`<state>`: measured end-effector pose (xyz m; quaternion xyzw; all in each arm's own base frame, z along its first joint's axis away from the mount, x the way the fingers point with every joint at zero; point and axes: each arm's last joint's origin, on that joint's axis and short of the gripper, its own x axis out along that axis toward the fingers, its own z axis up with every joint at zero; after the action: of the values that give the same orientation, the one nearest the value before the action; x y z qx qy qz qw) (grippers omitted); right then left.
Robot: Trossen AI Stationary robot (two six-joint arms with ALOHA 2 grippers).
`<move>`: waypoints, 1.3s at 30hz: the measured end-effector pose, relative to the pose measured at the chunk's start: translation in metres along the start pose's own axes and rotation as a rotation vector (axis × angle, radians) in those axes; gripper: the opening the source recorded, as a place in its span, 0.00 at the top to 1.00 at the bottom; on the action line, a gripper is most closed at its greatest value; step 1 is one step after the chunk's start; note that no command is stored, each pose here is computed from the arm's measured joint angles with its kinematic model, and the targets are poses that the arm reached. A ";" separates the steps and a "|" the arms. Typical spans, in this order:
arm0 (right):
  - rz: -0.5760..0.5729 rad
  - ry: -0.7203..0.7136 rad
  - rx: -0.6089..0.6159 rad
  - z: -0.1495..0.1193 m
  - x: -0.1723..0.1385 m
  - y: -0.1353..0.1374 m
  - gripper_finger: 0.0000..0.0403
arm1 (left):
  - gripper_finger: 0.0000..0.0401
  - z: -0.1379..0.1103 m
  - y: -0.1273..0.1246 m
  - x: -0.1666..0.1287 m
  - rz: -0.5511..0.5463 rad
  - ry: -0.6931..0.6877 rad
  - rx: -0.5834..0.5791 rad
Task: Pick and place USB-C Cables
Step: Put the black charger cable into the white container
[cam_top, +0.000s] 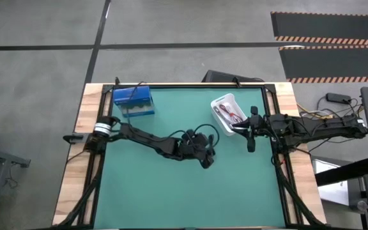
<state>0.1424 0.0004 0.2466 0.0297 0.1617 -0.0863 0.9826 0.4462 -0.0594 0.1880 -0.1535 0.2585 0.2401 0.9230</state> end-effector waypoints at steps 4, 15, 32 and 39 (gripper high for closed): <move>0.000 0.000 -0.002 0.000 0.000 0.000 0.82 | 0.49 -0.009 0.001 0.011 0.007 0.004 0.001; -0.001 0.003 0.000 -0.001 0.000 0.000 0.82 | 0.49 -0.029 0.005 0.050 0.030 -0.081 -0.056; -0.002 0.007 0.000 -0.002 0.001 0.000 0.82 | 0.49 -0.047 0.008 0.061 0.076 -0.058 -0.078; -0.002 0.008 -0.001 -0.003 0.001 0.000 0.82 | 0.59 -0.049 0.009 0.062 0.081 -0.057 -0.083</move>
<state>0.1424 0.0003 0.2438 0.0296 0.1657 -0.0873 0.9819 0.4681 -0.0491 0.1118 -0.1740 0.2278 0.2921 0.9124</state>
